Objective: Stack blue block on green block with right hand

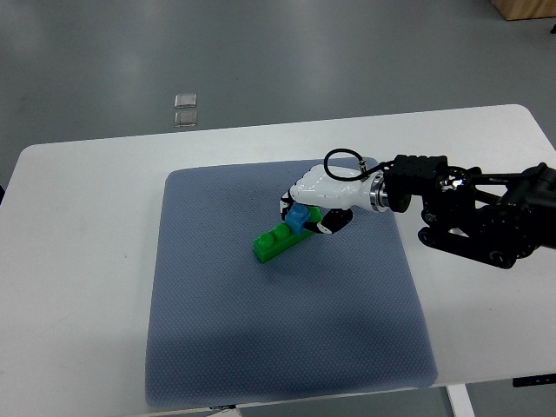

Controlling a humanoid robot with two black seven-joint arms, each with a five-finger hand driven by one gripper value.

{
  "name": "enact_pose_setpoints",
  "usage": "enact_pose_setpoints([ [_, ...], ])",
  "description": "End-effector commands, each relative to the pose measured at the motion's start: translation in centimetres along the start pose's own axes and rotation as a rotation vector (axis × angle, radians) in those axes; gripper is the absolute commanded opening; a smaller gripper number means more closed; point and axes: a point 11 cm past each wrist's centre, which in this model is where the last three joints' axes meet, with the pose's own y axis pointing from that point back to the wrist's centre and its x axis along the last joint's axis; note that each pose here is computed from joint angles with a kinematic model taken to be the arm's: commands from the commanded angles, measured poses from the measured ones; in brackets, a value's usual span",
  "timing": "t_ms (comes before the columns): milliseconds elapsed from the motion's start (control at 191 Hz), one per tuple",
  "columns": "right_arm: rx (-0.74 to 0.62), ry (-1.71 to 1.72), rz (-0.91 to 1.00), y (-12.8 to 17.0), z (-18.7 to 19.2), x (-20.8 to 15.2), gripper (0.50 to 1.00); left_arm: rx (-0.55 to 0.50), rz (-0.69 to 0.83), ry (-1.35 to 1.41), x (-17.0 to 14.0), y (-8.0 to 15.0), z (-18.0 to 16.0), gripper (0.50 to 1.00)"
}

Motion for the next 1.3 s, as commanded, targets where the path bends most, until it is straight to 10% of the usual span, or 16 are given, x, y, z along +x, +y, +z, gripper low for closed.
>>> enact_pose_setpoints([
  [0, -0.001, 0.000, 0.000, 0.0, 0.0, 0.0, 0.590, 0.000, 0.000, 0.000, 0.0, 0.0, 0.0, 1.000],
  [298, -0.004, -0.003, 0.006, 0.0, 0.1, 0.3, 0.746, 0.000, 0.000, 0.000, 0.0, 0.0, 0.0, 1.000],
  [723, -0.003, -0.010, 0.012, 0.0, 0.1, 0.6, 0.789, 0.000, 0.000, 0.000, 0.0, 0.0, 0.0, 1.000],
  [927, -0.004, -0.045, 0.029, 0.0, 0.1, 1.5, 0.919, 0.000, 0.000, 0.000, 0.0, 0.0, 0.0, 1.000],
  [1293, -0.016, -0.390, 0.017, 0.5, 0.7, 3.3, 0.926, 0.000, 0.000, 0.000, 0.0, 0.0, 0.0, 1.000],
])
